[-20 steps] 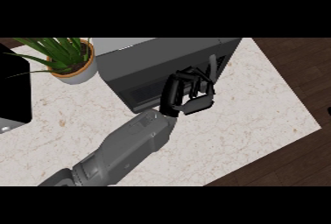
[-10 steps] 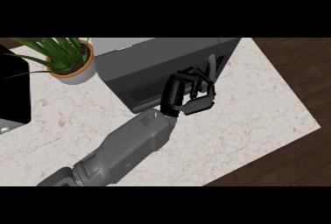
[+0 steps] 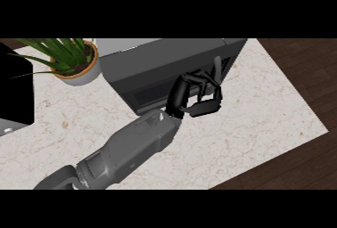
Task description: Pick up the milk, place it into the microwave and close the microwave
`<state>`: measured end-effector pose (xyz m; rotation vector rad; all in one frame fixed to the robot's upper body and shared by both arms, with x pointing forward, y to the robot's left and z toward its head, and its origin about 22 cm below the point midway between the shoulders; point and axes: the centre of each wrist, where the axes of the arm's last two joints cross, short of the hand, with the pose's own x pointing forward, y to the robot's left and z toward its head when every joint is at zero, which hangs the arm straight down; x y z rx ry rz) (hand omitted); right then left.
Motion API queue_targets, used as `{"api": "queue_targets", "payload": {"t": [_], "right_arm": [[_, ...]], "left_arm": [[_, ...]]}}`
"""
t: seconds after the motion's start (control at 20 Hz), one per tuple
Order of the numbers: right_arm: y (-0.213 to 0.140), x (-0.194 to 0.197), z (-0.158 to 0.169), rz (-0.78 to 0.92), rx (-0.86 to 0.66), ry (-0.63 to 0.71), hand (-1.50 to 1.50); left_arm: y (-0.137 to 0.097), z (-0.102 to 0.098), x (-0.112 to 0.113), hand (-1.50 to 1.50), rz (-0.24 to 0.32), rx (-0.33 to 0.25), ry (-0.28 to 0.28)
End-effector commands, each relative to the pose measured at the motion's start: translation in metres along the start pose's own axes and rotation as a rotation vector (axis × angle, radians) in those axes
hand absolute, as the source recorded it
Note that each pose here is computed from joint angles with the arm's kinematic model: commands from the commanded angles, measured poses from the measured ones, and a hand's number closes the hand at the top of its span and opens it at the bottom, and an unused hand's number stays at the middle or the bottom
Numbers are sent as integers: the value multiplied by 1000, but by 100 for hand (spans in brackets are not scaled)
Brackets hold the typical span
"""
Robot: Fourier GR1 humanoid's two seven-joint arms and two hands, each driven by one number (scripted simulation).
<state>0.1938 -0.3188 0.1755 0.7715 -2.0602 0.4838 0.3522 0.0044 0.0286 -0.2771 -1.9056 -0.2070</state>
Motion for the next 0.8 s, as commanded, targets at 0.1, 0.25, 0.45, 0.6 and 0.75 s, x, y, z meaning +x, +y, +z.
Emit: {"api": "queue_targets", "payload": {"t": [0.1, 0.25, 0.45, 0.6, 0.75], "right_arm": [[0, 8, -1, 4, 13, -8, -150], [-2, 12, 1, 22, -3, -4, -150], [0, 15, 4, 14, -2, 7, -150], [3, 15, 8, 8, -24, 21, -150], [3, 21, 10, 24, -31, 34, -150]], "left_arm": [[25, 1, -20, 150, -80, 145, 142], [30, 4, -25, 150, -98, 200, 177], [30, 13, -31, 150, -54, 205, 214], [30, 15, -33, -150, -40, 193, 221], [32, 18, -35, -150, -53, 198, 217]]}}
